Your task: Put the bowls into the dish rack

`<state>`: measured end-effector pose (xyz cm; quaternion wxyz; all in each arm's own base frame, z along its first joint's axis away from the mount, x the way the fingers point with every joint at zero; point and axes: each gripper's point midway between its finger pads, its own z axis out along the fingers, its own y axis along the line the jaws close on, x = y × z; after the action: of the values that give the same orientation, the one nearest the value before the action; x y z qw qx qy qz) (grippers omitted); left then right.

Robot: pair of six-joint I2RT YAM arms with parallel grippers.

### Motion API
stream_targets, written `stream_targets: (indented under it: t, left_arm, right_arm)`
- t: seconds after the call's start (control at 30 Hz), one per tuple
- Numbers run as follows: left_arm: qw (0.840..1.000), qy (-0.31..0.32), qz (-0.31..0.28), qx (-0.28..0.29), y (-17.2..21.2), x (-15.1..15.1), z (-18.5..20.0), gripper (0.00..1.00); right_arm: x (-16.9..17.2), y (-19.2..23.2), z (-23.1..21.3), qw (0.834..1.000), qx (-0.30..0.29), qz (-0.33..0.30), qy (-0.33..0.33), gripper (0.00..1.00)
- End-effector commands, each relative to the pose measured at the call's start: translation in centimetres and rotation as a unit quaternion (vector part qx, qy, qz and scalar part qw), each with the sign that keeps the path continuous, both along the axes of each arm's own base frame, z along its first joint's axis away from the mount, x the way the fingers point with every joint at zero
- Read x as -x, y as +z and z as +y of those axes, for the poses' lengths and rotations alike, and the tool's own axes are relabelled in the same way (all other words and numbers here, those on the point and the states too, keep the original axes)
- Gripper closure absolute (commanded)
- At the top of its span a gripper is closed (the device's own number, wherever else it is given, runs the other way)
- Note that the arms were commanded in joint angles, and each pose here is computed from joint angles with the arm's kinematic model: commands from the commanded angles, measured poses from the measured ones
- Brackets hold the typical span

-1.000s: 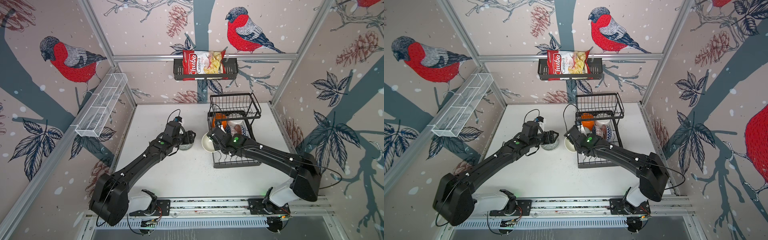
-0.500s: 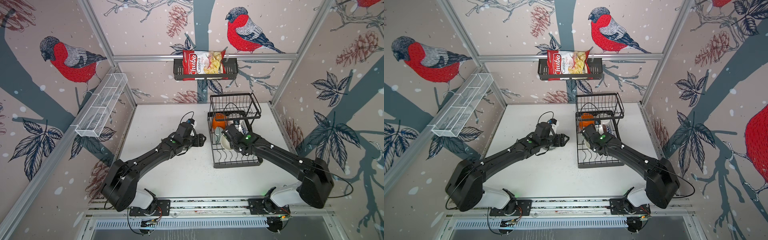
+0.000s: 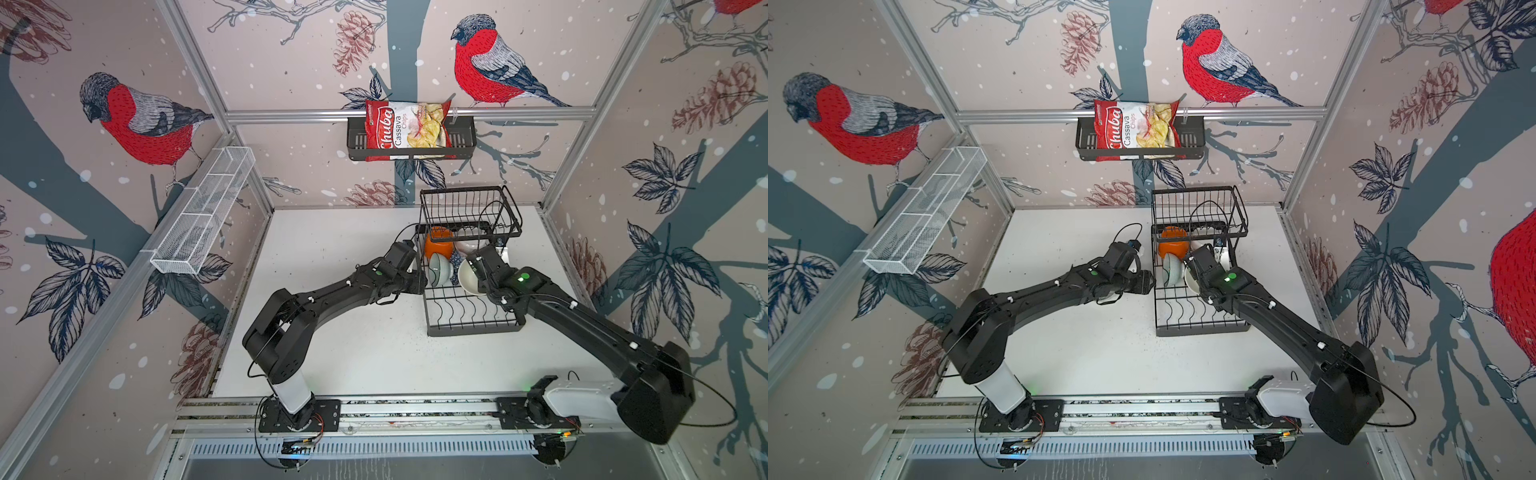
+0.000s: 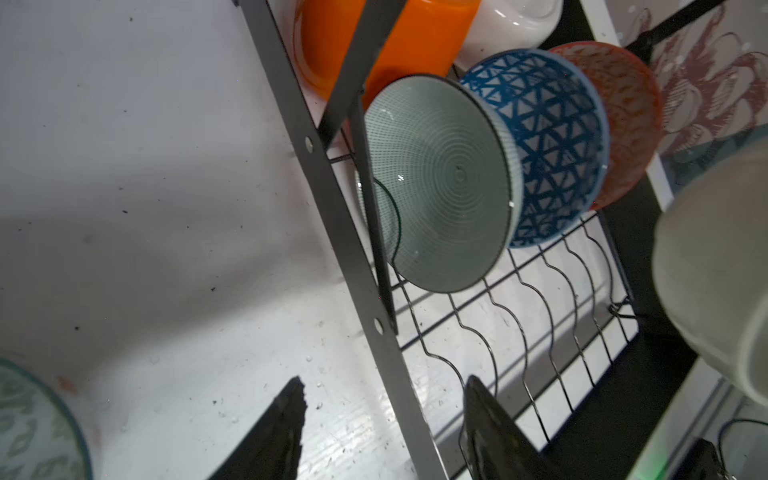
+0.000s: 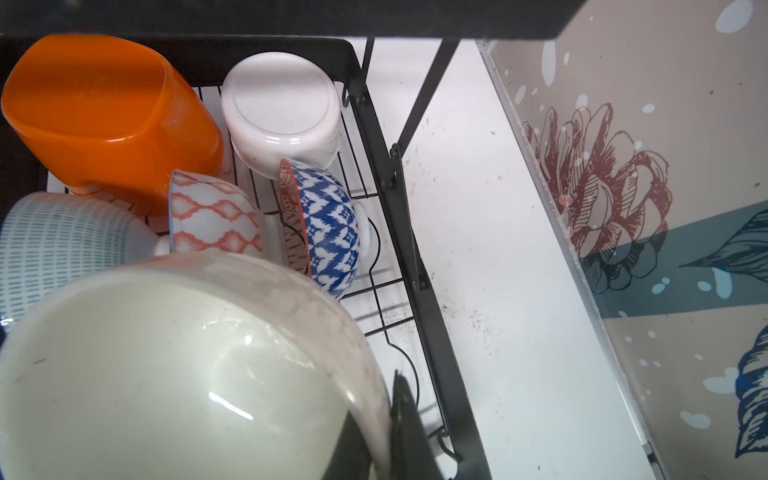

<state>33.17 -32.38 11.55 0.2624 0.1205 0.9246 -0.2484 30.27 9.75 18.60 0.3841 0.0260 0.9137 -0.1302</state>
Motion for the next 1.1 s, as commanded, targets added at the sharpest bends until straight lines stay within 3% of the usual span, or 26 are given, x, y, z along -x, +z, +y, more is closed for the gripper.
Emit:
stream_targets:
  t: [0.0,0.2,0.67,1.07]
  left_arm:
    - [1.0,-0.005,0.008,-0.021,-0.8,0.0,0.0,0.43]
    - [0.999,-0.003,0.013,-0.045,-1.8,-0.7,-0.2,0.55]
    - [0.998,-0.002,0.025,-0.061,-3.4,-1.6,-0.9,0.71]
    - [0.993,0.034,0.029,-0.112,-4.5,-3.0,1.3,0.76]
  right_arm:
    - [-0.8,0.8,0.3,0.999,-0.021,-0.028,-0.004,1.0]
    - [-0.9,0.2,0.4,0.999,-0.026,-0.022,0.003,1.0]
    - [-1.1,-0.4,0.7,0.999,-0.037,-0.017,0.011,1.0]
    - [-0.8,-1.3,0.5,1.0,-0.02,0.006,0.011,1.0]
